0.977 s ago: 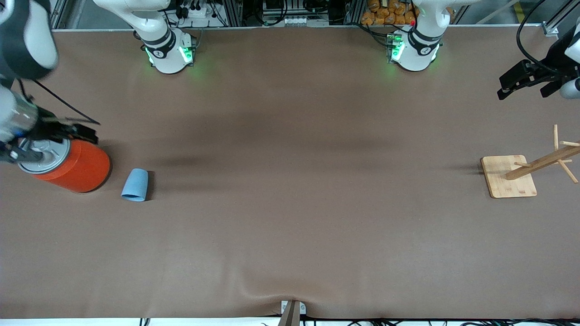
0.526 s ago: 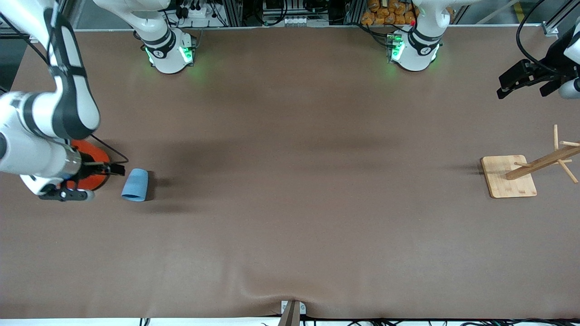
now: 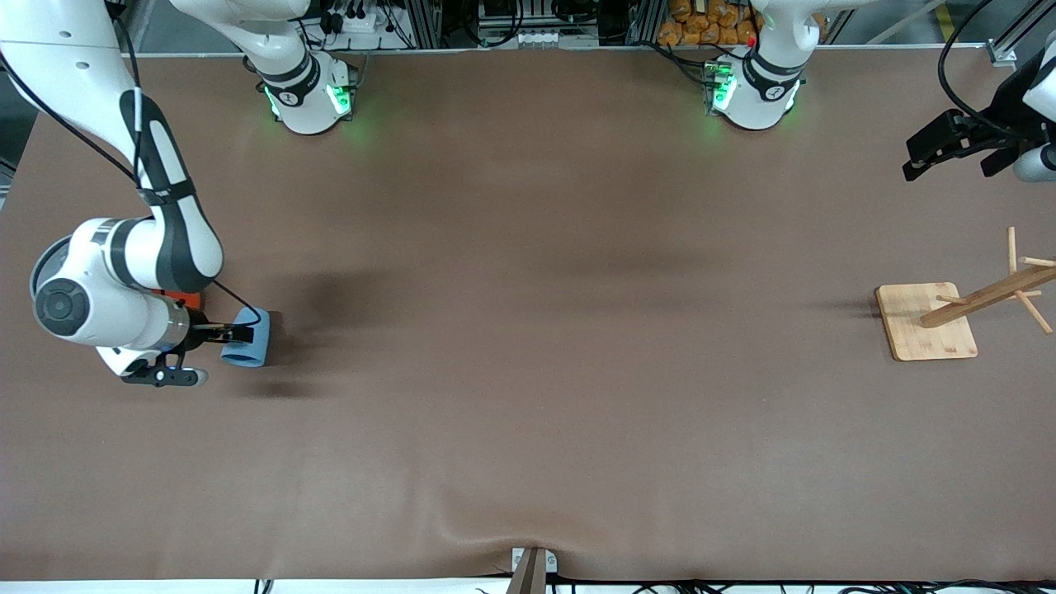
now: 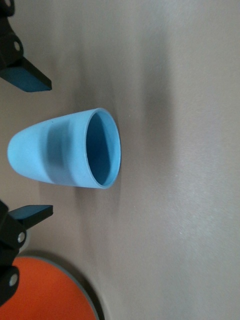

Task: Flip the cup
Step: 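Close the right gripper around the blue cup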

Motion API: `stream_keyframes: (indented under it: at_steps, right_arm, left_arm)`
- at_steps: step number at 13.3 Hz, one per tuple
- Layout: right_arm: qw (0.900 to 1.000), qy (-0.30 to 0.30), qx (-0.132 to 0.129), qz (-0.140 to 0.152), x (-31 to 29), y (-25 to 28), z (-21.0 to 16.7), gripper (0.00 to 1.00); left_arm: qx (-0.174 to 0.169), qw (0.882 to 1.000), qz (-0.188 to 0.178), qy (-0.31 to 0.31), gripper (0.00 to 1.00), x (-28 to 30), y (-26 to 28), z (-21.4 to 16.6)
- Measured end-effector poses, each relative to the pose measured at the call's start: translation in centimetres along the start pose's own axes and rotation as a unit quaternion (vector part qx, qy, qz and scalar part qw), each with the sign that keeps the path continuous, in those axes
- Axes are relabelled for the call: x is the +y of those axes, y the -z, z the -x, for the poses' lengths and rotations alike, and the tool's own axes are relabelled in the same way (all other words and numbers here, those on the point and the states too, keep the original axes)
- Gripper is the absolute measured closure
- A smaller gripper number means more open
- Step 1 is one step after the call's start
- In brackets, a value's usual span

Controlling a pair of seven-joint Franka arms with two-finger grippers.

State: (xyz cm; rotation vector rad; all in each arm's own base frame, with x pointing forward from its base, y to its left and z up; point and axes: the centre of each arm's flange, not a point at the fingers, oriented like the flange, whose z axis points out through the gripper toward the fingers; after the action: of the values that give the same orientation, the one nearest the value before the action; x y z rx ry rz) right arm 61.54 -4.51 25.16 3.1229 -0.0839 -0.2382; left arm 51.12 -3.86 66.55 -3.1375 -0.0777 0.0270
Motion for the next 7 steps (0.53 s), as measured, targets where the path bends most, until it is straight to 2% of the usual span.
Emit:
stream_keyframes:
  at_steps: [5, 7]
  right_arm:
    - [1.000, -0.001, -0.017, -0.001, -0.1, -3.7, 0.7, 0.00]
    - [1.000, 0.000, -0.012, -0.001, -0.1, -5.2, 0.4, 0.00]
  left_arm:
    - [-0.004, 1.000, -0.001, -0.005, 0.00, 0.5, -0.3, 0.0]
    - [-0.005, 1.000, -0.001, -0.006, 0.00, 0.6, -0.4, -0.1]
